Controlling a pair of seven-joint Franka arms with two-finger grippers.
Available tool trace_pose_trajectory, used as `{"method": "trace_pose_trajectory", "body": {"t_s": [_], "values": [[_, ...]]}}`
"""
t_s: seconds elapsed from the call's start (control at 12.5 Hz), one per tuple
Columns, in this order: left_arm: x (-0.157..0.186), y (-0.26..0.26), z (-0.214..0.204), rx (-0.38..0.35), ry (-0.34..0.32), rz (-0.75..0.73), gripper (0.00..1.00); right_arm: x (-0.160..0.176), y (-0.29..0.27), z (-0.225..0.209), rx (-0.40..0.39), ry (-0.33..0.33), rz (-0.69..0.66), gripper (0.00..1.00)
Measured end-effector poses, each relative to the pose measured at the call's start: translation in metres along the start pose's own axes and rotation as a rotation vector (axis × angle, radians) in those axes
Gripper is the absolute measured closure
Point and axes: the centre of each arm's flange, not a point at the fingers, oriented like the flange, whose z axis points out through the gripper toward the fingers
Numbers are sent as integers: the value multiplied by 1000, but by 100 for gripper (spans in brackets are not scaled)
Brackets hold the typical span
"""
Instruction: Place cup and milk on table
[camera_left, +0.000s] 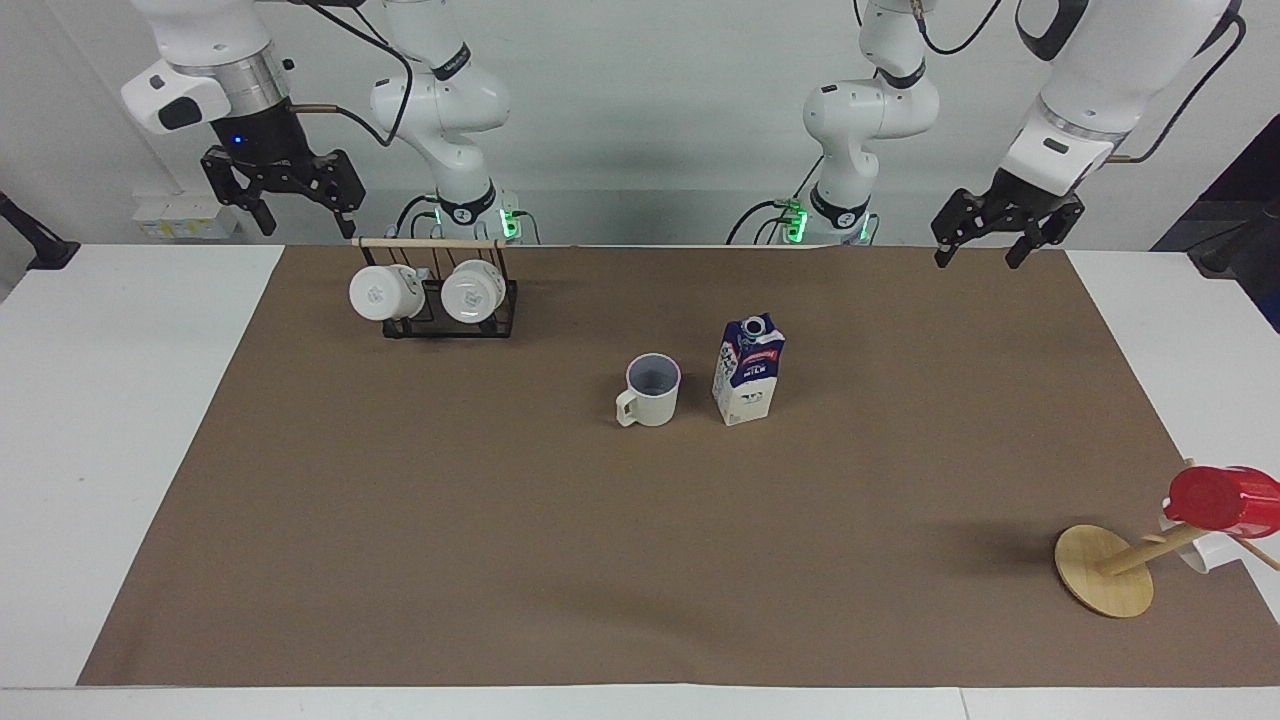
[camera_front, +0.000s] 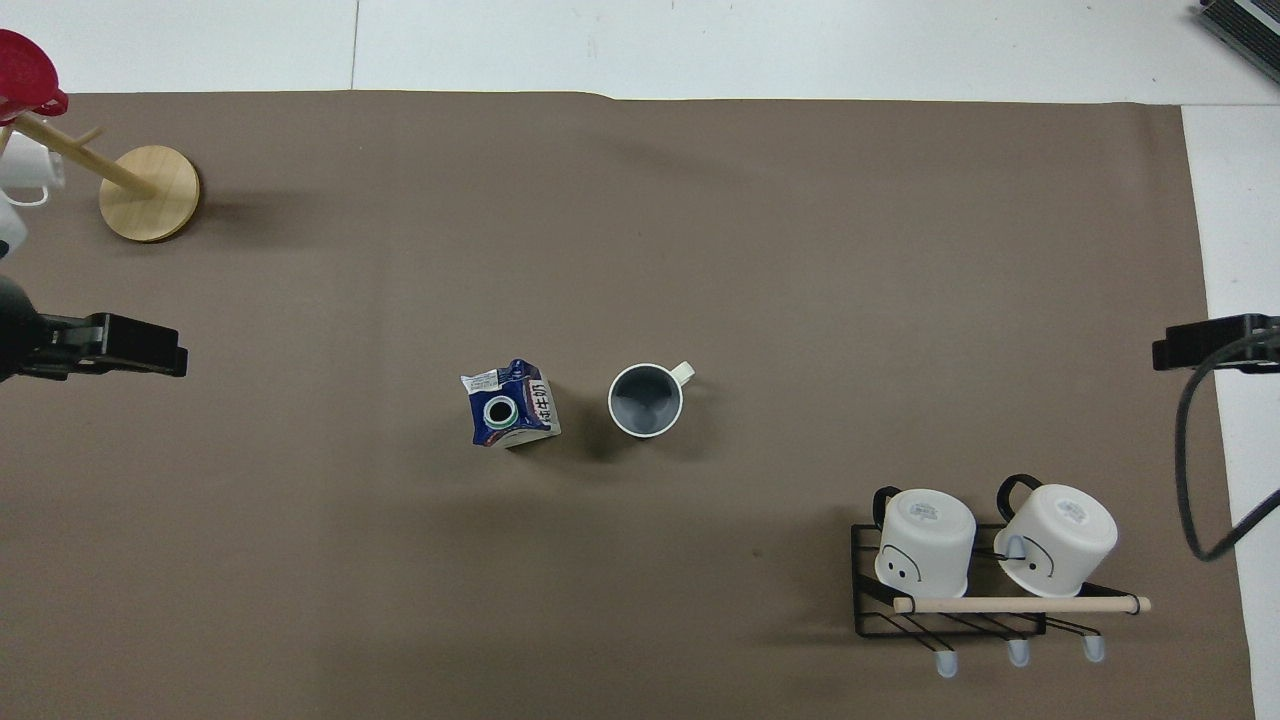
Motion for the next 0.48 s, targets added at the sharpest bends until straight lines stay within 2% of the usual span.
{"method": "trace_pose_trajectory", "body": {"t_s": [0.48], "values": [[-3, -20, -6, 34, -18, 9, 0, 0, 0, 0, -1, 0, 0, 0]]}}
